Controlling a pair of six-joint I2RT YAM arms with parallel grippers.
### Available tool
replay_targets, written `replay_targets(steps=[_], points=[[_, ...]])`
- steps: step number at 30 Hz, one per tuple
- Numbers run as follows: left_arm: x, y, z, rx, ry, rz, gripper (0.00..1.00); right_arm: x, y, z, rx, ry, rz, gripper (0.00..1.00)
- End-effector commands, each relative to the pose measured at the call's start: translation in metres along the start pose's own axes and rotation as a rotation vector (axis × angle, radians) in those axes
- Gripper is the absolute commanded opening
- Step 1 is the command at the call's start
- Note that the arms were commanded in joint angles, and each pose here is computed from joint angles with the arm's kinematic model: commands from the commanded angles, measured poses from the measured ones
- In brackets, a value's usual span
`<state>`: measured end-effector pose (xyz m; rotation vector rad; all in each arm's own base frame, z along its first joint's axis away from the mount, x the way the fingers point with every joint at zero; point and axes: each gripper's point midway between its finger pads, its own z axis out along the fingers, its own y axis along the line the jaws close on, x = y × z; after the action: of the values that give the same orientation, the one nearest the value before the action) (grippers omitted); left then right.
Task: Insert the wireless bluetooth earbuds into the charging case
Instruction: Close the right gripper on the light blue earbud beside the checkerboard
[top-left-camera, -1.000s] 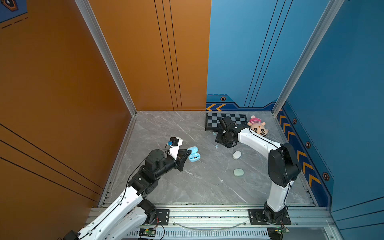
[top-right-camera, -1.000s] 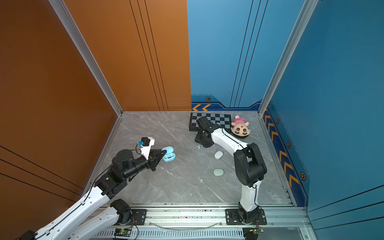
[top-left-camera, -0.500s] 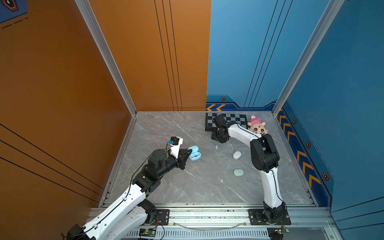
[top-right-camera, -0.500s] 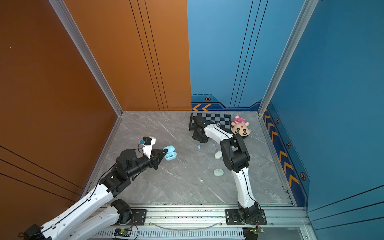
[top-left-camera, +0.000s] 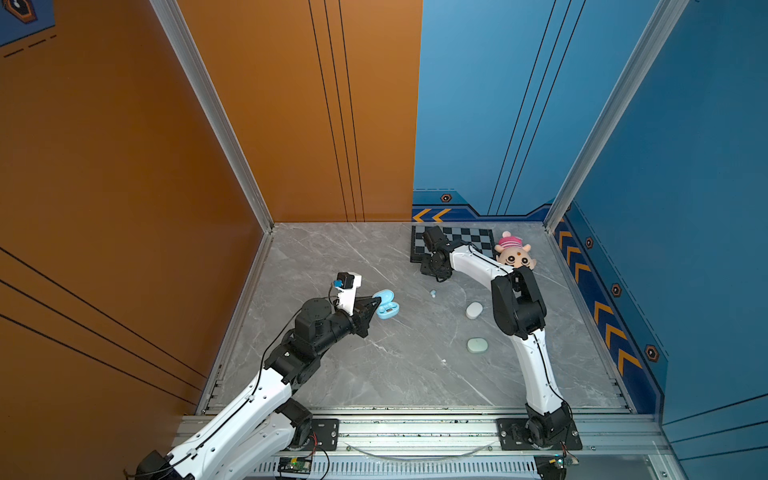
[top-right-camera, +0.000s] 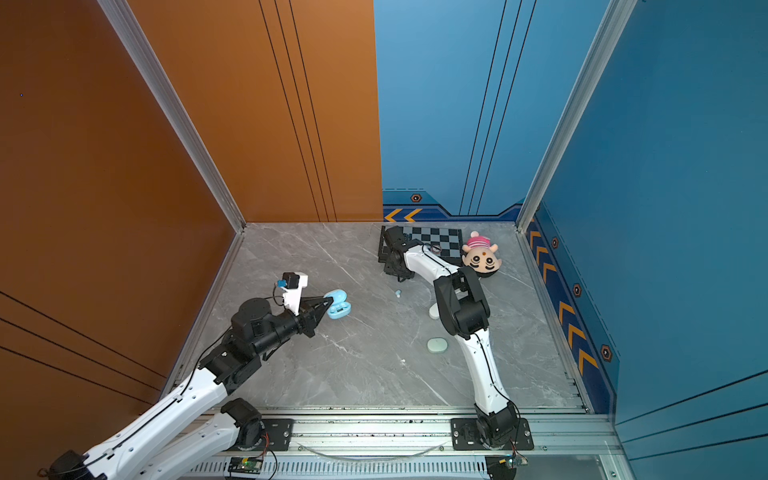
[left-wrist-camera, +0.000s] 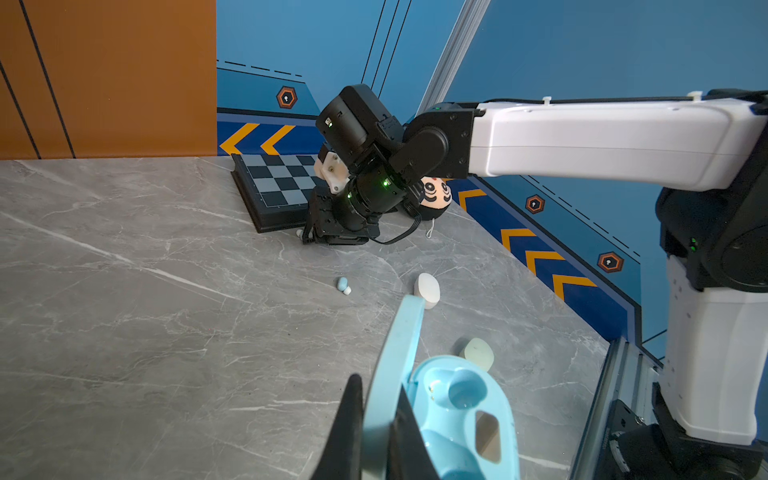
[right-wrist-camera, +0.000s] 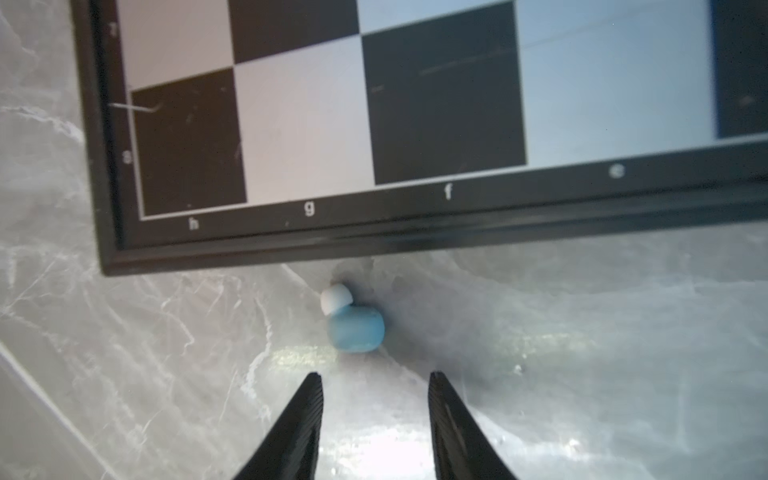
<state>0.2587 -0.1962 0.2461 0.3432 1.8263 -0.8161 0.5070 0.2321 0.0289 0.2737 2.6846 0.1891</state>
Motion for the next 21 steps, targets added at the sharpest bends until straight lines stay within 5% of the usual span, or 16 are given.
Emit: replay_targets(steps=[1,21], points=[[0.000,0.005,0.000,-0.010,-0.021,-0.018,0.00,-0.002,-0.010,0.010,0.060,-0.010,-0.034,0.44],[-0.001,0.016,0.007,-0.026,-0.028,-0.051,0.00,0.011,-0.010,0.028,0.116,0.026,-0.108,0.33]])
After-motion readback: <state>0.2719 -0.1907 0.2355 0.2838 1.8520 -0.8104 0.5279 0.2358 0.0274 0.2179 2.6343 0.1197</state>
